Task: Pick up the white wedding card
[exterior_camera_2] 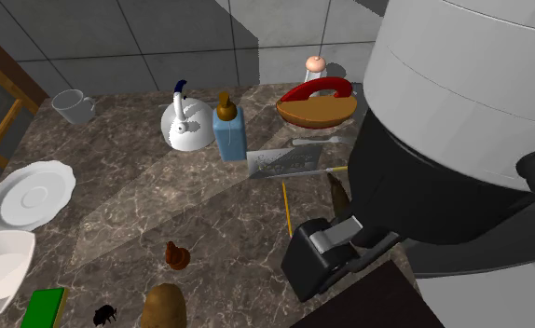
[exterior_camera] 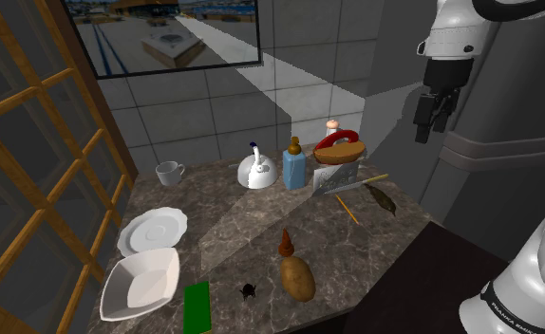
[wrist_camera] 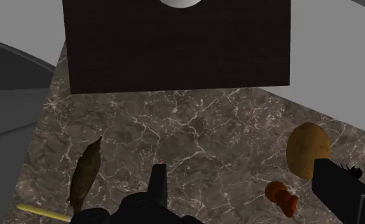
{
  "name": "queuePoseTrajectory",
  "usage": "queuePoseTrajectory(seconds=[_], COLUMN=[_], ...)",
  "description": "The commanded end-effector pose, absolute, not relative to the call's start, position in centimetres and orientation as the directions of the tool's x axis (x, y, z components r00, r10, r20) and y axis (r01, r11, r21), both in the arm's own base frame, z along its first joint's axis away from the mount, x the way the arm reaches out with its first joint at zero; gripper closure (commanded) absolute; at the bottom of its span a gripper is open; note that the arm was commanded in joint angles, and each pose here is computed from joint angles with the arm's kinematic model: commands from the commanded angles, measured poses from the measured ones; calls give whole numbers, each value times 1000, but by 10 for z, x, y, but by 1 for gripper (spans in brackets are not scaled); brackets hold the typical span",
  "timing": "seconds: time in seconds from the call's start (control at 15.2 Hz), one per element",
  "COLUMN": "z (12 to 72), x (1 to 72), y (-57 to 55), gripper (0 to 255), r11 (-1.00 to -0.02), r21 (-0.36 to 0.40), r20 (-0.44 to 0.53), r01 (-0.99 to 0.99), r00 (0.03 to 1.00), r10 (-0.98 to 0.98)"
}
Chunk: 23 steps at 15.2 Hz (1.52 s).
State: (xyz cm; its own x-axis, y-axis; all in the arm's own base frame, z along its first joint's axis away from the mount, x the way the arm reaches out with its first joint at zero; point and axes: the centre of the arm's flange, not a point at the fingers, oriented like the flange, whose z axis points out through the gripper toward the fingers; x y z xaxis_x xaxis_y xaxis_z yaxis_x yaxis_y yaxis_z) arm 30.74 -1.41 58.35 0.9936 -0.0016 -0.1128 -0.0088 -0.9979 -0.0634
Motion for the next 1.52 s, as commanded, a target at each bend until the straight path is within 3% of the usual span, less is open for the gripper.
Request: queuePoseTrajectory(seconds=[0.0,0.73,1.45], z=[584,494,410], x=[307,386,495], y=[-14,-88,-118], gripper=[0,0,0], r11=[-998,-912,-670], r21=[-63,-106,-101], r20=[-113,-6,109], r01=[-9,396,735], r00=[994,917,678], r10=[-2,399,727])
